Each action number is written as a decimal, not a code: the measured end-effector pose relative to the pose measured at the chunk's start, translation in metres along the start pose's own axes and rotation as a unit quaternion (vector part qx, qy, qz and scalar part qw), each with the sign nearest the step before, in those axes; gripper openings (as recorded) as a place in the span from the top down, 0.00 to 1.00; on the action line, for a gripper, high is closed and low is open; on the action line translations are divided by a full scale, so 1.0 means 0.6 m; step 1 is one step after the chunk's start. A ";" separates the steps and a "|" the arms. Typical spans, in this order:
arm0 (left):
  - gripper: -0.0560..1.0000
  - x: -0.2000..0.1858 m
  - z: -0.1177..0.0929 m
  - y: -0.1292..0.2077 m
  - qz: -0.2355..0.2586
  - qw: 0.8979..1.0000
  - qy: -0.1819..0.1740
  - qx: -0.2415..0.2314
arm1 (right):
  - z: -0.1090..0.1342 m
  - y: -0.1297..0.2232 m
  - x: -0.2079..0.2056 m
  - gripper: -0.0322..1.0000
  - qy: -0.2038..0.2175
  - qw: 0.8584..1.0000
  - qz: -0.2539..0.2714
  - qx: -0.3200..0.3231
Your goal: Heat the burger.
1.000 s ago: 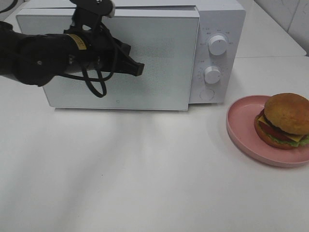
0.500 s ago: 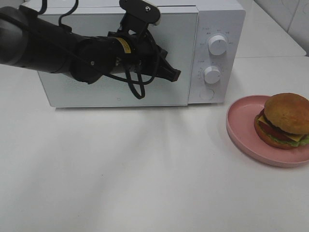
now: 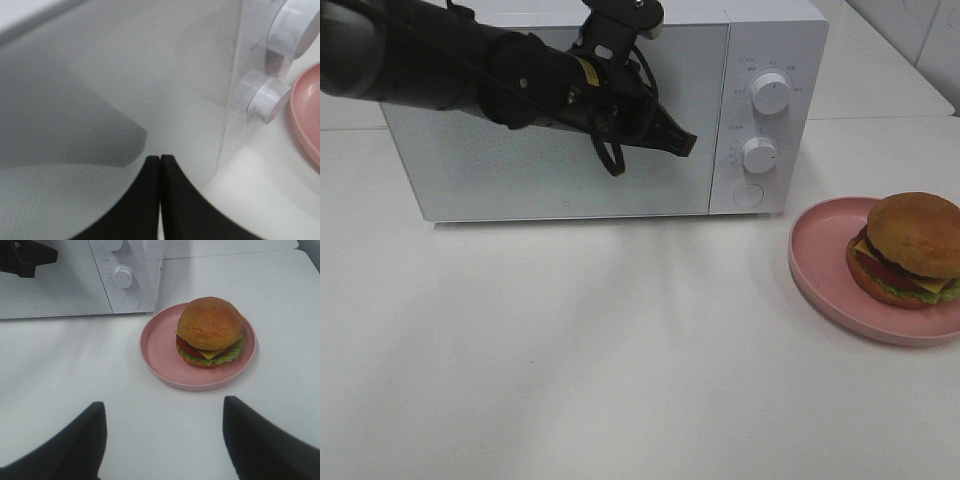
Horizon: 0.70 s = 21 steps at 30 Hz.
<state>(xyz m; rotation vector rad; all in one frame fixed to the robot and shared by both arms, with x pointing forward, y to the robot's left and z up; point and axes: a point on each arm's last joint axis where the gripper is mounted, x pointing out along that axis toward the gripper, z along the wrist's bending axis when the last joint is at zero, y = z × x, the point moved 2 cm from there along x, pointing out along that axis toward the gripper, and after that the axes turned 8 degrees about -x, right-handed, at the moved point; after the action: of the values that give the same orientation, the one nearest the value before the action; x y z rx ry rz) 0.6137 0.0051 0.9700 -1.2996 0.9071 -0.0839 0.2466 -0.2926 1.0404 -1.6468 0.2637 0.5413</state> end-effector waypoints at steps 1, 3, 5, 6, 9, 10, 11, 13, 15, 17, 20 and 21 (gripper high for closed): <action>0.95 0.000 0.000 0.000 0.000 1.000 0.000 0.000 | 0.000 0.000 0.000 0.35 0.000 1.000 0.000 0.000; 0.95 -0.025 0.007 -0.005 0.040 0.999 0.000 0.000 | 0.000 0.001 0.001 0.35 0.000 1.000 0.001 0.000; 0.95 -0.048 0.006 -0.011 0.068 0.998 0.003 0.001 | 0.000 0.000 0.001 0.35 0.000 1.000 0.000 0.000; 0.95 -0.048 0.006 -0.011 0.068 0.998 0.003 0.001 | 0.000 0.000 0.001 0.35 0.000 1.000 0.000 0.000; 0.95 -0.085 0.005 -0.023 0.098 0.995 0.007 0.008 | 0.000 0.000 0.001 0.35 0.000 1.000 0.000 0.000; 0.95 -0.109 0.005 -0.030 0.115 0.993 0.006 0.019 | 0.000 0.000 0.001 0.35 0.000 1.000 0.000 0.000; 0.95 -0.109 0.005 -0.030 0.115 0.993 0.006 0.019 | 0.000 0.000 0.001 0.35 0.000 1.000 0.000 0.000; 0.95 -0.145 0.015 -0.038 0.141 0.990 -0.002 0.029 | 0.000 0.000 0.001 0.35 0.000 1.000 0.000 0.000; 0.95 -0.167 0.029 -0.041 0.157 0.987 -0.011 0.025 | 0.000 0.000 0.001 0.35 0.000 1.000 0.000 0.000; 0.95 -0.175 0.037 -0.043 0.162 0.987 -0.015 0.021 | 0.000 0.000 0.001 0.35 0.000 1.000 0.000 0.000; 0.95 -0.202 0.066 -0.041 0.176 0.984 -0.033 -0.005 | 0.000 0.000 0.001 0.35 0.000 1.000 0.000 0.000; 0.95 -0.220 0.090 -0.034 0.188 0.980 -0.049 -0.029 | 0.000 0.000 0.001 0.35 0.000 1.000 0.000 0.000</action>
<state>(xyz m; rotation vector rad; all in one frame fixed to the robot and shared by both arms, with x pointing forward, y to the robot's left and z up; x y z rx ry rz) 0.5678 0.1112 1.0563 -1.1544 1.0618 0.3025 0.2469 -0.2926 1.0399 -1.6467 0.2645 0.5421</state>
